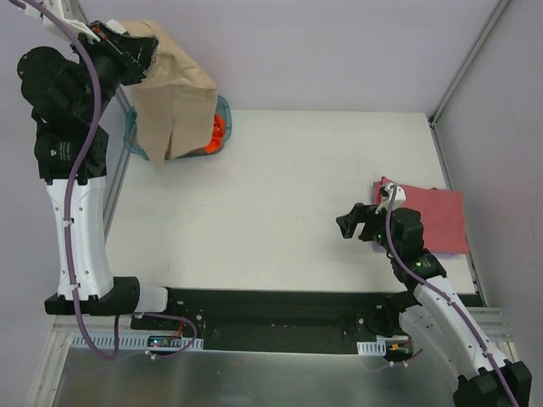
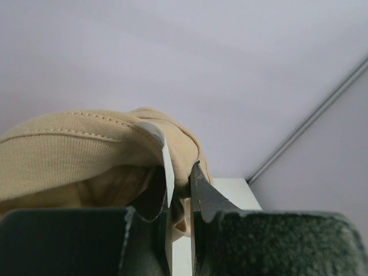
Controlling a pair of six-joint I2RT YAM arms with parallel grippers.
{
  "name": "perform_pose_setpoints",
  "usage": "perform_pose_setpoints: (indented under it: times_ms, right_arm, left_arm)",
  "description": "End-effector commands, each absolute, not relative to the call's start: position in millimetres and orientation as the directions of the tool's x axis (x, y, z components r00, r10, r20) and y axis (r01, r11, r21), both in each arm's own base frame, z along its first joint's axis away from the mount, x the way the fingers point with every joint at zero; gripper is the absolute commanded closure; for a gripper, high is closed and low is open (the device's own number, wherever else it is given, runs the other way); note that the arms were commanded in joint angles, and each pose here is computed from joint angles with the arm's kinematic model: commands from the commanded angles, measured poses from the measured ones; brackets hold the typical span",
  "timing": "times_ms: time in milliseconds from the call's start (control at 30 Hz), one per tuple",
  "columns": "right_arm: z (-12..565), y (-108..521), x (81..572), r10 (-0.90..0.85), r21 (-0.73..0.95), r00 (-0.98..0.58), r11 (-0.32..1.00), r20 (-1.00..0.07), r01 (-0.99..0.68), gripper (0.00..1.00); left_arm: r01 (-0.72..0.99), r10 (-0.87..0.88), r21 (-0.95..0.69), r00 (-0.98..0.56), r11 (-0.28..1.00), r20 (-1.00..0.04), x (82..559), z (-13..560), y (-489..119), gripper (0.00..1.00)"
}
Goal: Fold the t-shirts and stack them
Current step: Move the tshirt to the center of the board
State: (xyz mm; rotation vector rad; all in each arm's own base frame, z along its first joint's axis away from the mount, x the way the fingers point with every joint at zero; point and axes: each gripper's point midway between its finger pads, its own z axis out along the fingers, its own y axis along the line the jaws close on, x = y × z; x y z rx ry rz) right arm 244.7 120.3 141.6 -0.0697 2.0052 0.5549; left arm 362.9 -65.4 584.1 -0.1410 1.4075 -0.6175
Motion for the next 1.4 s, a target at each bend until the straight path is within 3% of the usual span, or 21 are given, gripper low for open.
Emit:
perform_pose_setpoints:
  times_ms: [0, 167, 433, 500, 633, 700, 733, 767, 800, 833, 867, 1133, 1367]
  right_arm:
    - [155, 128, 248, 0.198, 0.368, -0.457, 0.873, -0.867, -0.32, 0.04]
    - [155, 127, 248, 0.2, 0.366, -0.451, 0.874, -0.87, -0.319, 0.04]
    - [156, 125, 248, 0.208, 0.367, -0.444, 0.878, -0.872, -0.309, 0.04]
    - [156, 124, 249, 0.211, 0.367, -0.445, 0.88, -0.87, -0.302, 0.04]
    - [153, 122, 249, 0.209, 0.365, -0.461, 0.889, -0.862, -0.278, 0.04]
    - [150, 122, 250, 0.205, 0.363, -0.472, 0.891, -0.857, -0.273, 0.04]
    - [149, 122, 251, 0.203, 0.363, -0.479, 0.892, -0.854, -0.269, 0.04]
    - [146, 121, 251, 0.2, 0.363, -0.488, 0.894, -0.85, -0.264, 0.04]
    - [144, 122, 252, 0.197, 0.362, -0.497, 0.895, -0.845, -0.26, 0.04]
    - [143, 123, 252, 0.194, 0.362, -0.506, 0.895, -0.841, -0.26, 0.04]
    - [141, 122, 253, 0.19, 0.361, -0.517, 0.898, -0.835, -0.252, 0.04]
    - [137, 135, 247, 0.144, 0.375, -0.593, 0.882, -0.792, -0.286, 0.04]
    - [105, 161, 197, 0.04, 0.334, -0.732, 0.906, -0.68, -0.261, 0.04]
  left_arm:
    - [0.522, -0.506, -0.391, 0.094, 0.758, -0.857, 307, 634, -93, 1.0]
    - [0.68, -0.526, -0.417, -0.054, 0.603, -0.849, 276, 632, -143, 1.0]
    - [0.73, -0.498, -0.486, -0.229, 0.481, -0.836, 259, 591, -194, 1.0]
    - [0.667, -0.486, -0.502, -0.233, 0.55, -0.842, 272, 557, -187, 1.0]
    - [0.202, -0.529, -0.56, -0.19, 0.803, -0.827, 327, 427, -120, 1.0]
    - [-0.032, -0.519, -0.524, -0.198, 0.851, -0.831, 337, 355, -85, 0.91]
    - [-0.14, -0.516, -0.497, -0.227, 0.857, -0.826, 340, 316, -70, 0.79]
    - [-0.227, -0.525, -0.477, -0.266, 0.849, -0.808, 340, 283, -58, 0.5]
    - [-0.29, -0.546, -0.468, -0.325, 0.835, -0.772, 337, 249, -51, 0.29]
    - [-0.345, -0.58, -0.472, -0.369, 0.811, -0.726, 335, 222, -44, 0.11]
    - [-0.386, -0.606, -0.472, -0.418, 0.793, -0.677, 330, 196, -40, 0.02]
    - [-0.452, -0.652, -0.471, -0.567, 0.758, -0.504, 280, 116, -47, 0.01]
    - [-0.542, -0.71, -0.461, -0.492, 0.703, -0.503, 221, 75, -30, 0.01]
